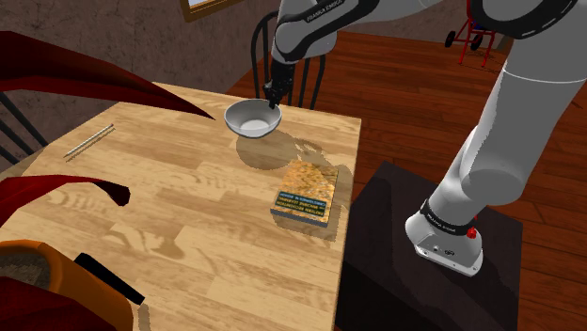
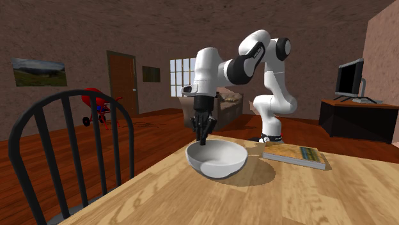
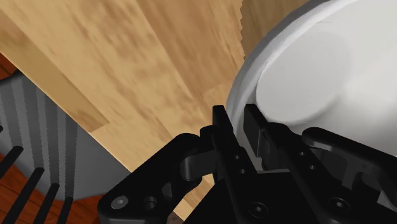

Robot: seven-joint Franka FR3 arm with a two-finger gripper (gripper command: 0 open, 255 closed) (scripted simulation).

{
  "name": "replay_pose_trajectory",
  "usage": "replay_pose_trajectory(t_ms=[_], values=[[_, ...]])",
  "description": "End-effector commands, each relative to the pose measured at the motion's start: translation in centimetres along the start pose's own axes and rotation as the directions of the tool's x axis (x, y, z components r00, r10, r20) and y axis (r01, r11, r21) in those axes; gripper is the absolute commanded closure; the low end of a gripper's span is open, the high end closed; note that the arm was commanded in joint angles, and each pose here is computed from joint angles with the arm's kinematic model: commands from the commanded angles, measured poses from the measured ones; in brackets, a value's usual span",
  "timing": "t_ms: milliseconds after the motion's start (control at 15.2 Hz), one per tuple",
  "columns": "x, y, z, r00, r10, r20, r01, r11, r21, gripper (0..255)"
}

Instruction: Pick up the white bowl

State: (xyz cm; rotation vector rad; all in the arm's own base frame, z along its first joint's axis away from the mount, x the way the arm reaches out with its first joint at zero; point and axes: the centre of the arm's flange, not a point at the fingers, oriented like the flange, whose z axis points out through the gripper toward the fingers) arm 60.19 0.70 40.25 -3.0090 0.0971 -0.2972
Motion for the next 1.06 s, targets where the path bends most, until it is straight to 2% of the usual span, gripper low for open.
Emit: replay_pose_trajectory(t_ms=[0,858,990], values=[[0.2,-0.1,-0.8,1.000,0.000,0.000,0.000,1.000,0.000,255],[1.5,-0.9,-7.5,1.000,0.000,0.000,0.000,1.000,0.000,255],[1.5,-0.9,-7.6,1.000,0.000,0.000,0.000,1.000,0.000,255]])
